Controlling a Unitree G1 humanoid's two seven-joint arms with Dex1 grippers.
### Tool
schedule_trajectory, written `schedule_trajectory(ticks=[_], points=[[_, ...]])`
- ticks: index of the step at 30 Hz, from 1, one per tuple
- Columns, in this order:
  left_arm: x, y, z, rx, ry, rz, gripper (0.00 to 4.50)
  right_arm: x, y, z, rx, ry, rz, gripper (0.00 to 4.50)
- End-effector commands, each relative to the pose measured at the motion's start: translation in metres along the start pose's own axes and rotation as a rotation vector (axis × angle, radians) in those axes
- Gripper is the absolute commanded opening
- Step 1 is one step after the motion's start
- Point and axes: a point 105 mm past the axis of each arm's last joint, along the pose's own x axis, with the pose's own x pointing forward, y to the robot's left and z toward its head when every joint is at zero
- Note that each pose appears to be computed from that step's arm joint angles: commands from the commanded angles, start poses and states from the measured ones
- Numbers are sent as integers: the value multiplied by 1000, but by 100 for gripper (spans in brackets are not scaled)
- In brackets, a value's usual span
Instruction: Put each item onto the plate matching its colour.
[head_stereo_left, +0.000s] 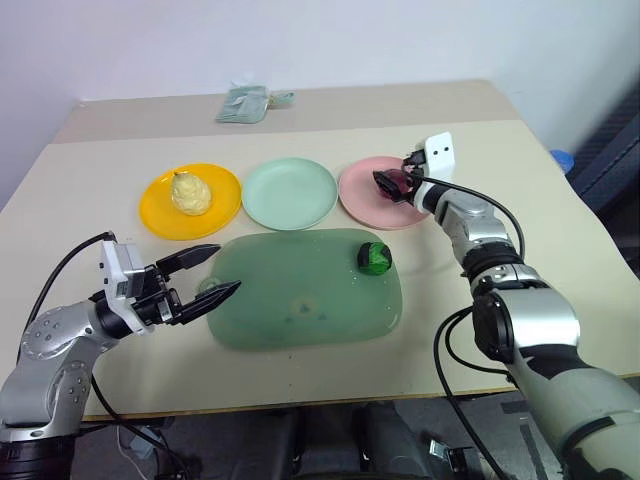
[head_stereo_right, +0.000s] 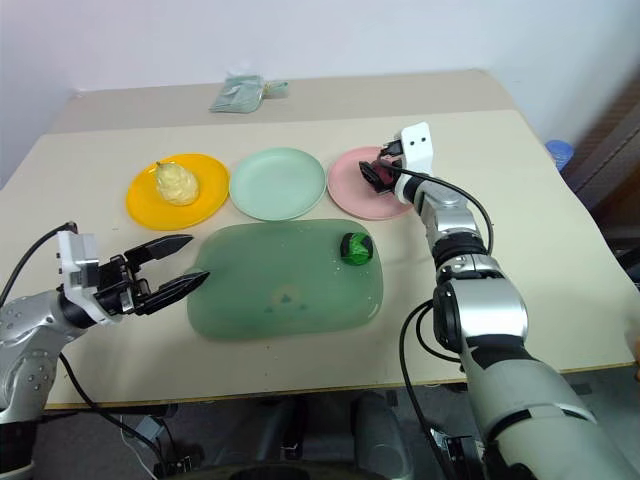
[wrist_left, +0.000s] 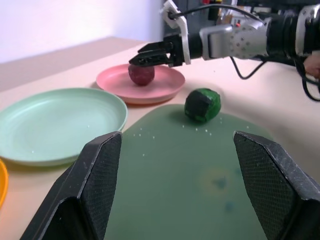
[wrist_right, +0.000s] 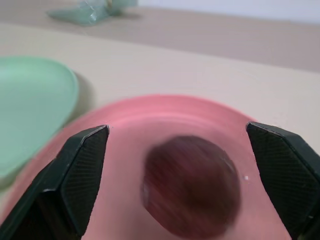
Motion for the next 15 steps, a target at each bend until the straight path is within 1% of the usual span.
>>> schedule_trajectory(ticks=[1, 5, 9, 12, 15], points=[[10, -7, 6, 2, -28, -19, 365, -22, 9, 24, -3, -103, 121, 447], [21, -13, 7, -18, -37, -46, 365, -71, 44, 26, 40, -116, 318, 447], [30, -14, 12, -15, -38, -73, 365, -100, 69, 14, 74, -37, 455, 447], [34, -14, 13, -9, -35, -89, 365, -109, 82, 6, 89, 12, 524, 447], [36, -12, 14, -4, -32, -98, 365, -109, 90, -1, 108, 42, 562, 447]])
